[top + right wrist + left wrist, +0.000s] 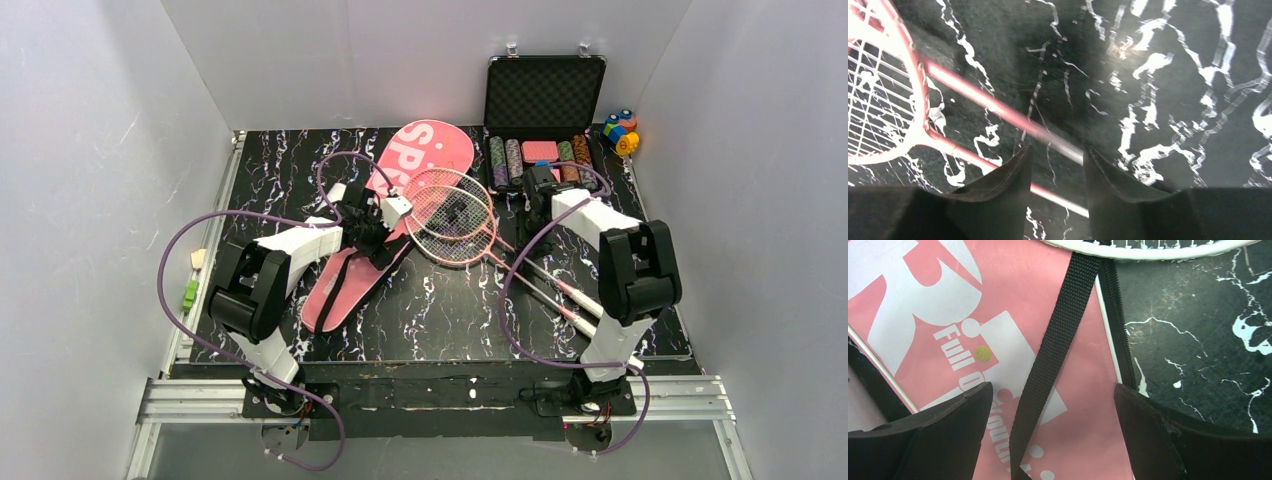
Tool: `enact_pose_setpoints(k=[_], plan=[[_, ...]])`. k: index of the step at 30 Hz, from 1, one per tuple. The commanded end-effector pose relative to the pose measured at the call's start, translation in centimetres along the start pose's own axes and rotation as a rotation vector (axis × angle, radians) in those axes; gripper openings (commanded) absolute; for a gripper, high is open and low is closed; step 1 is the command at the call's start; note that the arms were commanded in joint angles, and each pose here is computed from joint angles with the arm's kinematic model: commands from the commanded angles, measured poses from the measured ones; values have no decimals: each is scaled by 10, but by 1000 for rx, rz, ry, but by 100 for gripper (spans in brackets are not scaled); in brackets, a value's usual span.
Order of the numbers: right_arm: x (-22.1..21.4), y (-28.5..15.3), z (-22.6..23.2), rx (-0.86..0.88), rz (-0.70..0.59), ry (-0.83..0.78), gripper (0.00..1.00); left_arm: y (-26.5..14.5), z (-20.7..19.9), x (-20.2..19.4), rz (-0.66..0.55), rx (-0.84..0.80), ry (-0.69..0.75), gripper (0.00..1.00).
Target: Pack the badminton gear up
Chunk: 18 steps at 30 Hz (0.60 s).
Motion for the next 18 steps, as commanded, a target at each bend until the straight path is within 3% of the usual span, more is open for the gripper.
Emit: enact_pose_setpoints(k=[1,6,12,16,18], plan=[[21,-53,-12,-72,-160,118,53,-9,-13,7,-35,-86,17,91],[35,-89,1,24,-258,123,58,-2,-19,-3,11,-85,45,85],[33,-101,24,100,-286,92,59,-5,-27,-8,12,-85,77,77],[28,-104,43,159,-309,70,59,3,-25,-11,47,-85,83,48],[26,-105,51,192,-315,58,58,5,-25,-11,62,-88,84,26]])
Point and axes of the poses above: each gripper's point midway between its finger pads, its own y axis out along the fingers, its own z axis along the line the jaws close on, x = y × z, the point moved 9 cm from there along -y, back along the fingers, and after that the axes turned 6 degrees about -y, right-handed, at the moved point
